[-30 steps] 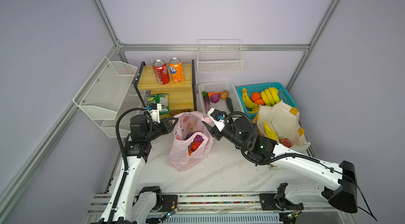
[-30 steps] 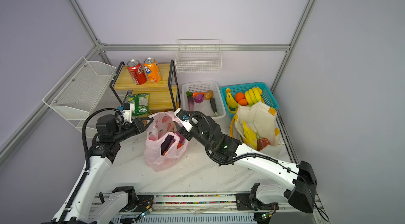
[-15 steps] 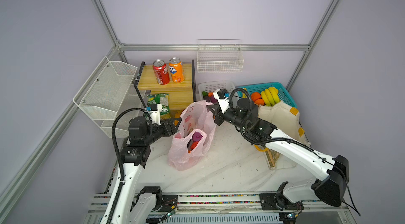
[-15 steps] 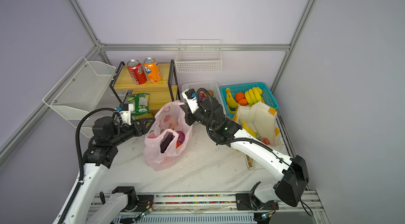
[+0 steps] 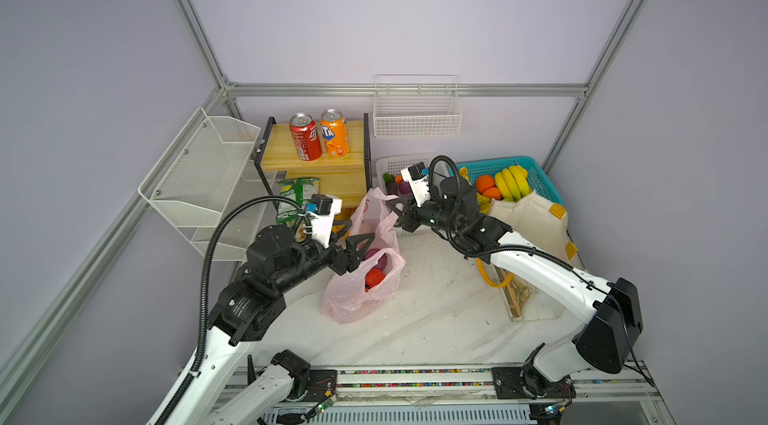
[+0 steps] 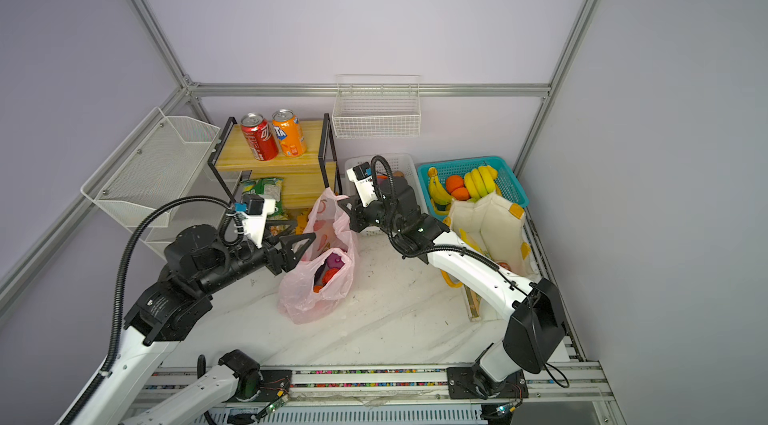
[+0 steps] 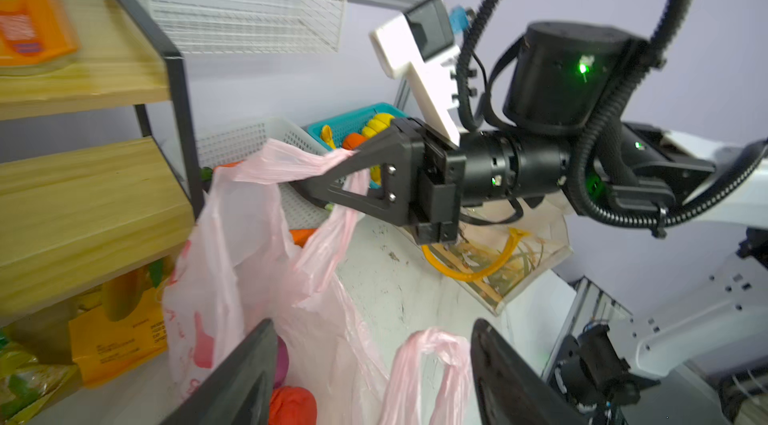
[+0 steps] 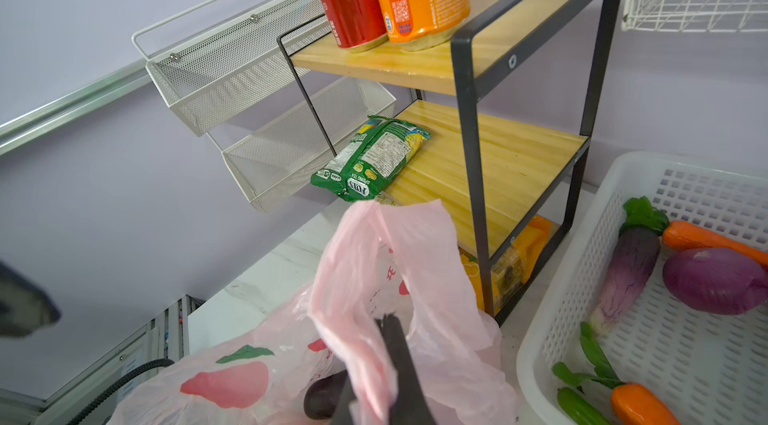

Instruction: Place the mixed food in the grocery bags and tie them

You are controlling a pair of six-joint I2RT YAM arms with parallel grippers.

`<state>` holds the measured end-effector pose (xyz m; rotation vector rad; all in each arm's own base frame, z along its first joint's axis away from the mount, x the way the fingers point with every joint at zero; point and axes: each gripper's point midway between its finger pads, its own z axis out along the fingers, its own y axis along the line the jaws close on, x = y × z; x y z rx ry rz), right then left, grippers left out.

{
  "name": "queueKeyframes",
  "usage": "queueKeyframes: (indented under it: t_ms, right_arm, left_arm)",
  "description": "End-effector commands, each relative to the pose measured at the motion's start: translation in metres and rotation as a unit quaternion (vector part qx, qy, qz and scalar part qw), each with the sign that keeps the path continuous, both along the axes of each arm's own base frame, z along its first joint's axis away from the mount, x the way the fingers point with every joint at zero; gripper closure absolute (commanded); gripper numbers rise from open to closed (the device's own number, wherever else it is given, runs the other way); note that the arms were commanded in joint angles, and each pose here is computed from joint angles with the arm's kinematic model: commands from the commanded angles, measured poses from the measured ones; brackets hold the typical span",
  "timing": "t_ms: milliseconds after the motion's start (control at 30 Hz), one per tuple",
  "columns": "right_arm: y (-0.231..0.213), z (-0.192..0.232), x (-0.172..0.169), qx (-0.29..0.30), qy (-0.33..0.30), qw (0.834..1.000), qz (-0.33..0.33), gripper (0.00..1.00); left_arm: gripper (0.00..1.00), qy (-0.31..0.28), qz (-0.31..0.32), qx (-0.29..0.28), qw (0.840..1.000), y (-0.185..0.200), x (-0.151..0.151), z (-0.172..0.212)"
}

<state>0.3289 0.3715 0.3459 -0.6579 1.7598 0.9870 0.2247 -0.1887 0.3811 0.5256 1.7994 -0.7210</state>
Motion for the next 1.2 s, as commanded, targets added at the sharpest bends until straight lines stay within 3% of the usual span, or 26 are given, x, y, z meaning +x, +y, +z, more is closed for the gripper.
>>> queueKeyframes:
  t_ms: [0, 200, 367, 633, 800, 933, 1067, 1167]
  right_arm:
    - [0.003, 0.006, 0.001, 0.013, 0.012, 1.0, 0.01, 0.97]
    - [-0.001, 0.005, 0.002, 0.009, 0.01, 1.0, 0.008, 0.97]
    - [-0.003, 0.004, 0.003, 0.008, 0.009, 1.0, 0.007, 0.97]
    - [-0.005, 0.001, 0.003, 0.006, 0.01, 1.0, 0.007, 0.97]
    - [-0.015, 0.003, 0.002, -0.007, 0.006, 1.0, -0.011, 0.97]
    - [-0.038, 0.024, -0.009, -0.022, -0.016, 0.999, -0.038, 0.97]
    - [-0.069, 0.064, -0.036, -0.013, -0.051, 0.997, -0.052, 0.97]
    - [-0.094, 0.086, -0.055, -0.008, -0.075, 0.995, -0.071, 0.97]
  left_arm:
    - [0.26, -0.052, 0.0, 0.075, 0.996, -0.008, -0.004, 0.014]
    - [0.27, -0.056, -0.012, 0.158, 0.986, -0.019, -0.004, -0.01]
    - [0.33, -0.05, -0.025, 0.181, 0.982, -0.019, -0.007, -0.02]
    - [0.51, -0.033, -0.028, 0.205, 0.978, -0.029, 0.004, -0.035]
    - [0.73, -0.032, -0.028, 0.153, 0.987, -0.043, 0.009, -0.02]
    - [0.93, -0.066, -0.023, 0.056, 0.996, -0.037, -0.004, 0.026]
    - [1.0, -0.118, 0.031, -0.043, 0.992, -0.003, -0.013, 0.078]
    - [1.0, -0.13, 0.066, -0.06, 0.988, 0.015, -0.008, 0.093]
